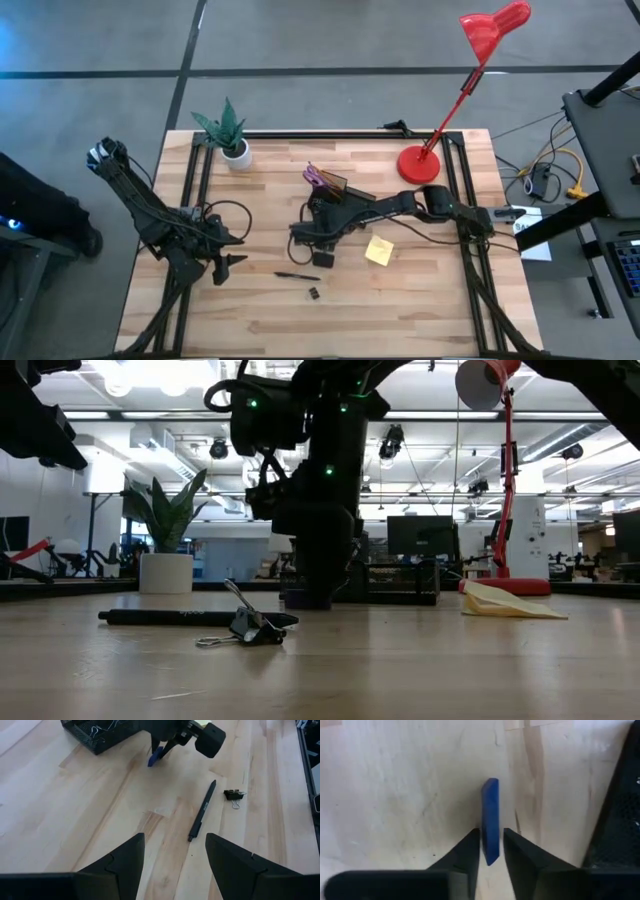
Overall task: Pick and place office supplies into organizer
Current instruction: Put the blue eraser into the desk organizer
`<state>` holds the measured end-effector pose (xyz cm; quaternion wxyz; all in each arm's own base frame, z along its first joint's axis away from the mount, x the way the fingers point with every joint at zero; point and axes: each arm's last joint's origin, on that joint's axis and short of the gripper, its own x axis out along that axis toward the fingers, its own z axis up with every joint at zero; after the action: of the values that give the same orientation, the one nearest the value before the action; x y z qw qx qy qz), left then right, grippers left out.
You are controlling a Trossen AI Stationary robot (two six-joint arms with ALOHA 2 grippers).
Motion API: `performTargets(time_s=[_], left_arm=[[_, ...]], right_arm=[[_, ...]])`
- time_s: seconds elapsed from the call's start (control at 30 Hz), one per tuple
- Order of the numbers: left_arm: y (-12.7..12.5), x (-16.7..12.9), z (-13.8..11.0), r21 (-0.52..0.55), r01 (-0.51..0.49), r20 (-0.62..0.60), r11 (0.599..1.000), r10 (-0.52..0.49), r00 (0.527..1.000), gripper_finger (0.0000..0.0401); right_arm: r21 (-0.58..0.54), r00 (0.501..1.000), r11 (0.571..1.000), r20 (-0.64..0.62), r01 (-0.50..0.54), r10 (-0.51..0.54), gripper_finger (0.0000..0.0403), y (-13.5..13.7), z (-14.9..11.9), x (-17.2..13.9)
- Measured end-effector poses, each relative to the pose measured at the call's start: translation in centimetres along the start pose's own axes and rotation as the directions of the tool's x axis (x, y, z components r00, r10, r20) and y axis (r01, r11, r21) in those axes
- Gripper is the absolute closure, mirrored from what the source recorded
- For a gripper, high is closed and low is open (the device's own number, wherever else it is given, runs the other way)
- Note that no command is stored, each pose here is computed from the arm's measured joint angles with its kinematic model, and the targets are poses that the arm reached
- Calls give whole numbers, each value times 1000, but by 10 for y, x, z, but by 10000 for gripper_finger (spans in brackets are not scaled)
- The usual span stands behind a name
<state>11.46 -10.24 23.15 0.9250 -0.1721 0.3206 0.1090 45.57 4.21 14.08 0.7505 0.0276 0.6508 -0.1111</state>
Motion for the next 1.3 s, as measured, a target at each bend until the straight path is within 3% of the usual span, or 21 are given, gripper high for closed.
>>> performTargets(time_s=[0.17, 0.47, 0.6, 0.83, 1.0, 1.3], left_arm=[[0, 0, 0, 1, -1, -1, 1000, 1, 1000, 205], [1, 0, 1, -2, -6, 3, 1000, 6, 1000, 205], [3, 0, 3, -15, -9, 9, 1000, 9, 1000, 205], [7, -1, 4, -8, -23, 6, 1000, 23, 1000, 205], [7, -1, 4, -11, -22, 7, 1000, 22, 1000, 205], [7, -1, 4, -13, -23, 8, 1000, 23, 1000, 205]], right_arm=[[24, 1000, 1000, 8, 6, -6, 384, 0, 2, -4], [220, 978, 964, 107, 151, -177, 387, -10, 20, -56], [257, 974, 945, 52, 201, -221, 388, -30, 21, -68], [141, 977, 967, -12, 212, -212, 389, -65, 23, -54], [128, 979, 971, -44, 204, -200, 387, -79, 22, -44], [85, 974, 971, 10, 223, -225, 304, -79, 26, -38]])
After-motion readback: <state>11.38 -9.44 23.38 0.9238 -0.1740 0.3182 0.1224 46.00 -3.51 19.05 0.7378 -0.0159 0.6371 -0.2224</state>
